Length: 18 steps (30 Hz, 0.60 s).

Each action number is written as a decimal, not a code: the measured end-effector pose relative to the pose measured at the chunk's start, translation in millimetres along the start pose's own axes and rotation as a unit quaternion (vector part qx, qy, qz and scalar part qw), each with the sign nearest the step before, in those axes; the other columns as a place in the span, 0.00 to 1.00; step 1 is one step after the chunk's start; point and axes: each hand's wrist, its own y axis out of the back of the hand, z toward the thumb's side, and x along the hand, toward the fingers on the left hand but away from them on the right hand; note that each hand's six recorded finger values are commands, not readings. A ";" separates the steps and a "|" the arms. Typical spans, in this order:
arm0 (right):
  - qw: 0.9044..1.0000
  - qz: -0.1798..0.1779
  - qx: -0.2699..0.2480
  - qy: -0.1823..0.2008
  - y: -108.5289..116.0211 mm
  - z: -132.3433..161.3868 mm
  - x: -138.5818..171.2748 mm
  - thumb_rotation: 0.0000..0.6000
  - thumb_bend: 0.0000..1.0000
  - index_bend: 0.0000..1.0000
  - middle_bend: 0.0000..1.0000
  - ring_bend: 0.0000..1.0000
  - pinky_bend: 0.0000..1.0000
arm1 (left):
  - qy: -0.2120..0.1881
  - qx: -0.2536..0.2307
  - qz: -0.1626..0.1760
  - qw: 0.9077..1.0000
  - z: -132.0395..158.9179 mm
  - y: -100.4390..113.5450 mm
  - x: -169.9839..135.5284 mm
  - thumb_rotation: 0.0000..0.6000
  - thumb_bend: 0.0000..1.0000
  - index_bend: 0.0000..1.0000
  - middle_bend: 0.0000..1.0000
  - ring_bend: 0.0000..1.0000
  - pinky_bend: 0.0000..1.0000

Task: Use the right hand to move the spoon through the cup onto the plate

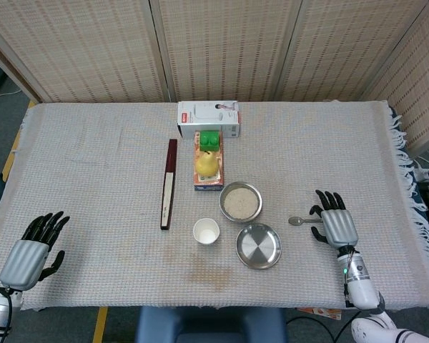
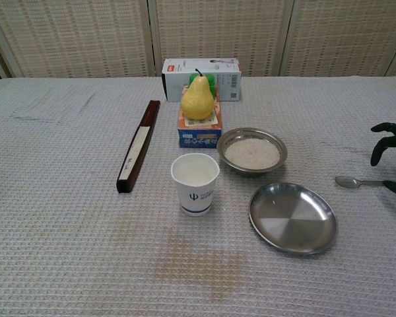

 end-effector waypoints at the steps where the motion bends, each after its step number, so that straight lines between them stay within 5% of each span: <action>1: 1.000 0.001 0.000 -0.001 -1.6 0.1 -2.2 1.00 0.32 0.45 0.03 0.00 0.00 | 0.000 0.000 0.001 1.000 -0.5 0.4 -0.2 1.00 0.48 0.00 0.00 0.00 0.09; 18: 0.999 0.032 0.004 -0.001 -21.3 3.0 -18.3 1.00 0.33 0.48 0.03 0.00 0.00 | 0.011 0.007 -0.012 1.000 -3.7 -4.0 1.8 1.00 0.48 0.00 0.00 0.00 0.09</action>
